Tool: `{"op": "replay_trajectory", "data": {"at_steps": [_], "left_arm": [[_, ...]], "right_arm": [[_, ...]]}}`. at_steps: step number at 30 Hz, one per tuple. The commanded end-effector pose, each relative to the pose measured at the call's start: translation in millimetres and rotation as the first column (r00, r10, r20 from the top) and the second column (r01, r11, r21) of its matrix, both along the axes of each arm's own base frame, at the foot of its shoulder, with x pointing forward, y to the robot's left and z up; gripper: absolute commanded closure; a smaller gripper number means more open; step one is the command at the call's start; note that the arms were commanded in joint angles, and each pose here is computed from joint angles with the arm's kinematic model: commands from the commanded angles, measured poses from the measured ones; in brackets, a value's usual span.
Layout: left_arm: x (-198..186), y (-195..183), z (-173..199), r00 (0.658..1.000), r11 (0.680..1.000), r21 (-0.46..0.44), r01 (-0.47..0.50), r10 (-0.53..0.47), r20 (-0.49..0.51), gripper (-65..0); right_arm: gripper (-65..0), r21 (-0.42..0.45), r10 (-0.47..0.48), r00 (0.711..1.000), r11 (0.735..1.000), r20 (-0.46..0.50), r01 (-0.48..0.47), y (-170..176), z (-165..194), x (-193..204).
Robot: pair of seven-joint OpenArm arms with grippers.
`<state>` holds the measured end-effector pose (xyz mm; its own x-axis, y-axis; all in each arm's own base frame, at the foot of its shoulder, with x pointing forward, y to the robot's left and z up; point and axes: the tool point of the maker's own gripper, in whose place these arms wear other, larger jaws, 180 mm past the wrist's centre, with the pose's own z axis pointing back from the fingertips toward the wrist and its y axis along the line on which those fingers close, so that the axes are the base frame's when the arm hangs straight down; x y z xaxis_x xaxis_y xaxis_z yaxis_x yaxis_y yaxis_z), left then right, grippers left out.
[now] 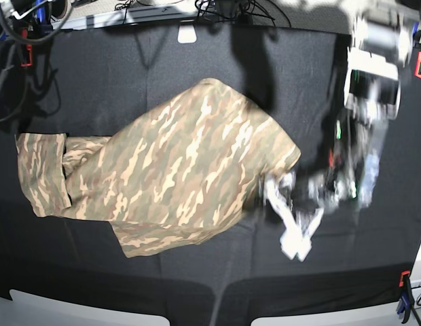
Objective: Layout the t-shirt on the table in an organized manner, then fold the t-shirt properly
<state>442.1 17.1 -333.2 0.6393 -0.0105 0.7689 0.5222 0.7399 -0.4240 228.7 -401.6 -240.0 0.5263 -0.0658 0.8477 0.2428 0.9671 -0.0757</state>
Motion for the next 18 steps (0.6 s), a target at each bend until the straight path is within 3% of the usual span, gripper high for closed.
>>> {"op": "replay_trajectory", "data": {"at_steps": [1,7,13,18], "left_arm": [[17.8,-9.2,24.8,0.999,0.999,-0.046,0.002,0.000,0.047,-36.5],[44.4,-47.4,18.1,0.999,0.997,-0.083,-0.009,0.006,-0.035,-36.5],[63.0,-62.0,-3.7,1.000,0.998,0.067,-0.021,0.019,0.021,-36.5],[43.4,-53.7,-47.9,0.994,0.991,0.130,-0.014,0.028,-0.106,-36.5]], "right_arm": [[-28.0,-0.035,0.017,0.999,0.999,0.043,-0.016,-1.6,15.2,5.1],[-28.0,-0.007,0.029,0.998,1.000,0.062,-0.029,5.2,12.8,7.0],[-28.0,0.009,0.027,0.998,1.000,0.062,-0.028,8.6,8.4,6.6],[-28.0,0.011,0.026,0.998,1.000,0.062,-0.027,8.8,7.9,6.5]]}}
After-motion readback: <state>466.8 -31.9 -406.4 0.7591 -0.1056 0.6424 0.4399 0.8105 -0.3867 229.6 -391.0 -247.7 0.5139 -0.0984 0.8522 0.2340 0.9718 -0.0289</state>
